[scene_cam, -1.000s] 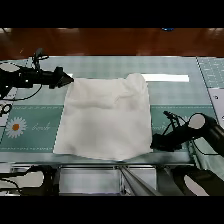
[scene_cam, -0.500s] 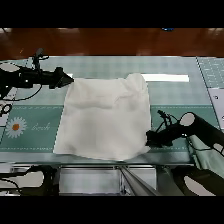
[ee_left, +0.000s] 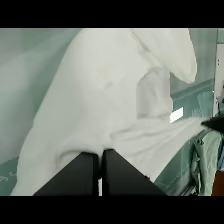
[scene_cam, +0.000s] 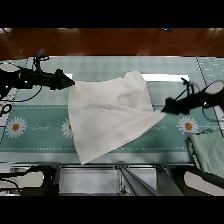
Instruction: Fold the shirts.
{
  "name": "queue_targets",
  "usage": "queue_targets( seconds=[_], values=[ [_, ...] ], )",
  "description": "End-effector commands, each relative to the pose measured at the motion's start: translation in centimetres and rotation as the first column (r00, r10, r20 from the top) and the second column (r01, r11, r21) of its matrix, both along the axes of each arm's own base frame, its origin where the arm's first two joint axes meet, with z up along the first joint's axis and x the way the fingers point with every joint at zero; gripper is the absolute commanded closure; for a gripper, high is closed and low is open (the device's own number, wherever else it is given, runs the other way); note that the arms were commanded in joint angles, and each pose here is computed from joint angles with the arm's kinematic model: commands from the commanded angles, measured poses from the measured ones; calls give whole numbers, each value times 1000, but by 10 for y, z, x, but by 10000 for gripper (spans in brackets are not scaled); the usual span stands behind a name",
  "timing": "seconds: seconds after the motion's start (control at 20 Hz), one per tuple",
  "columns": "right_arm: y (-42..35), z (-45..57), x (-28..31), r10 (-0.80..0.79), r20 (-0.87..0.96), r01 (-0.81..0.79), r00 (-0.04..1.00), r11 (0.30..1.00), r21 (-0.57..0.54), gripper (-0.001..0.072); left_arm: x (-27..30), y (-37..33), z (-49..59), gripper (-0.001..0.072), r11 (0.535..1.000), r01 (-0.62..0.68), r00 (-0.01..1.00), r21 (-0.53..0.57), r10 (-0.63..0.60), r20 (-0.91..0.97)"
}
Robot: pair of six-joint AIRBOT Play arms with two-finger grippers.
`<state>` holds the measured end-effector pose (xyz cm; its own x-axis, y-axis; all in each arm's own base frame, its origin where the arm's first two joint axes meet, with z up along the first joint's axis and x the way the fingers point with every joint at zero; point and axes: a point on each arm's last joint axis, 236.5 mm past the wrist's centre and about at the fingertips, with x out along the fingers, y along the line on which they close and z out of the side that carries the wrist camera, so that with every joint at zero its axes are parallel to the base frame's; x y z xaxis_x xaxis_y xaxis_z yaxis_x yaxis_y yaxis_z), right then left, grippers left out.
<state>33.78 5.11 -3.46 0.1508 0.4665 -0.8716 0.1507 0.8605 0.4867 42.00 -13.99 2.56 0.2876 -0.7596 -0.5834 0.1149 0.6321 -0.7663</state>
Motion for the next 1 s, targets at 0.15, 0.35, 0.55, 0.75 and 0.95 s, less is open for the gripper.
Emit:
queue_targets(
  seconds=[0.15,0.35,0.55,0.75,0.95],
  values=[
    [-65,43,172,-102,207,103,973,995,5,694,-38,-57,-30,685,995,103,991,3,-102,-81],
    [-54,23,236,-158,254,157,954,987,22,694,-51,-81,-49,685,994,105,989,28,-101,-109],
    [-34,-2,227,-111,179,106,978,994,38,690,-52,-84,-49,685,993,110,989,29,-106,-106],
    [-66,18,160,-42,-15,42,999,999,34,303,-50,-80,-49,685,994,101,989,28,-98,-107],
    [-99,44,71,-36,-99,15,994,978,-210,303,-50,-75,-48,685,995,100,988,21,-97,-117]
  ],
)
